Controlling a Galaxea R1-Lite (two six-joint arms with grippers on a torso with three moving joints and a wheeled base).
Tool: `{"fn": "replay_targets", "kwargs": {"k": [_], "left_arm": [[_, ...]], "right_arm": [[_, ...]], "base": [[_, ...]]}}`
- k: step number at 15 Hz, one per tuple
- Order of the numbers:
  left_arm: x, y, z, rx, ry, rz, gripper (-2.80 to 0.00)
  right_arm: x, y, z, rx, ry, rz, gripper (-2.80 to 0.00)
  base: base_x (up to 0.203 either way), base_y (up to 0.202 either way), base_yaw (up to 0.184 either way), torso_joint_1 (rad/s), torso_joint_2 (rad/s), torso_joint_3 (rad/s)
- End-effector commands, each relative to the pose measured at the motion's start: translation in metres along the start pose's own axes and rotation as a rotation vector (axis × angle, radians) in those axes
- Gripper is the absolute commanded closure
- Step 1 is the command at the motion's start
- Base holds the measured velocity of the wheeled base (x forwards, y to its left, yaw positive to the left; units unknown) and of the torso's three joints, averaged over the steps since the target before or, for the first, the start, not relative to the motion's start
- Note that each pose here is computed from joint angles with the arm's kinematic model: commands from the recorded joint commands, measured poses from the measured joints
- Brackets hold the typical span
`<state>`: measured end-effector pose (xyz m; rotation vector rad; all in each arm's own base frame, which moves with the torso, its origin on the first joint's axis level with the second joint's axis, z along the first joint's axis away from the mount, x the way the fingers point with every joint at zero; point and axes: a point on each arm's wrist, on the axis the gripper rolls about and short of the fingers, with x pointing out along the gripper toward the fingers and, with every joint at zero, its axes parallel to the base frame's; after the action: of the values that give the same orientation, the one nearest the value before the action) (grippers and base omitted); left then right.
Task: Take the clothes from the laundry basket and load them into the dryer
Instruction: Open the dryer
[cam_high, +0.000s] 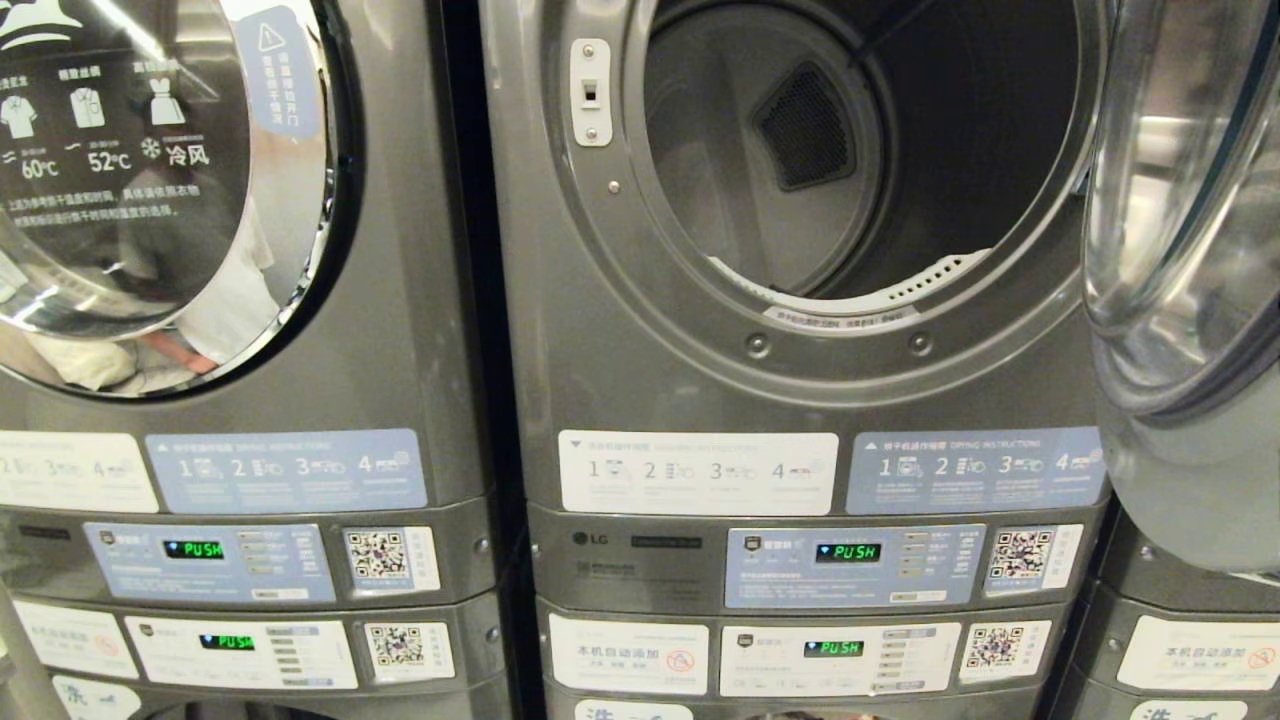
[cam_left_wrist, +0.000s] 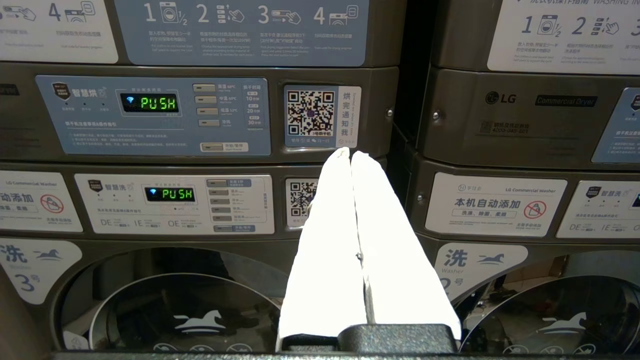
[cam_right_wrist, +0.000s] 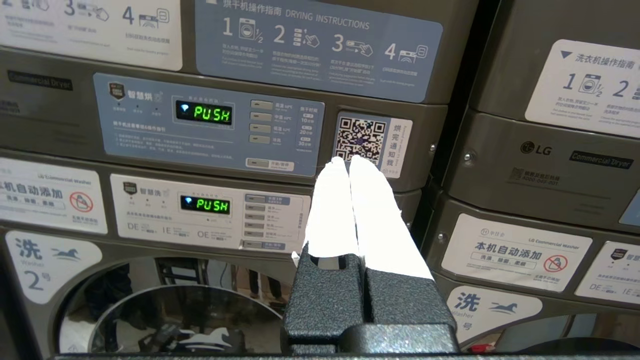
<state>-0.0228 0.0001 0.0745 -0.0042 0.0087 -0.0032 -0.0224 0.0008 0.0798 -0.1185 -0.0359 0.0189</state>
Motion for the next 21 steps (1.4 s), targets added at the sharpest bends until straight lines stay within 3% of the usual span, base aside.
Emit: {"fn": "replay_targets", "kwargs": {"k": [1,21], "left_arm": [[-0.0001,0.0000,-0.0001,0.000,-0.001,0.000,0.00],[-0.0001,0.0000,0.0001,0.000,-0.003,0.000,0.00]], "right_arm": [[0.0008,0.0006,-0.0053,0.009,0.011,0.002,0.00],[0.0007,0.0003,-0.0048,0.057,0.008,-0.010,0.00]], "base": [[0.000,0.000,0.000,0.000,0.00,0.000],[0.000,0.000,0.000,0.000,0.00,0.000]]}}
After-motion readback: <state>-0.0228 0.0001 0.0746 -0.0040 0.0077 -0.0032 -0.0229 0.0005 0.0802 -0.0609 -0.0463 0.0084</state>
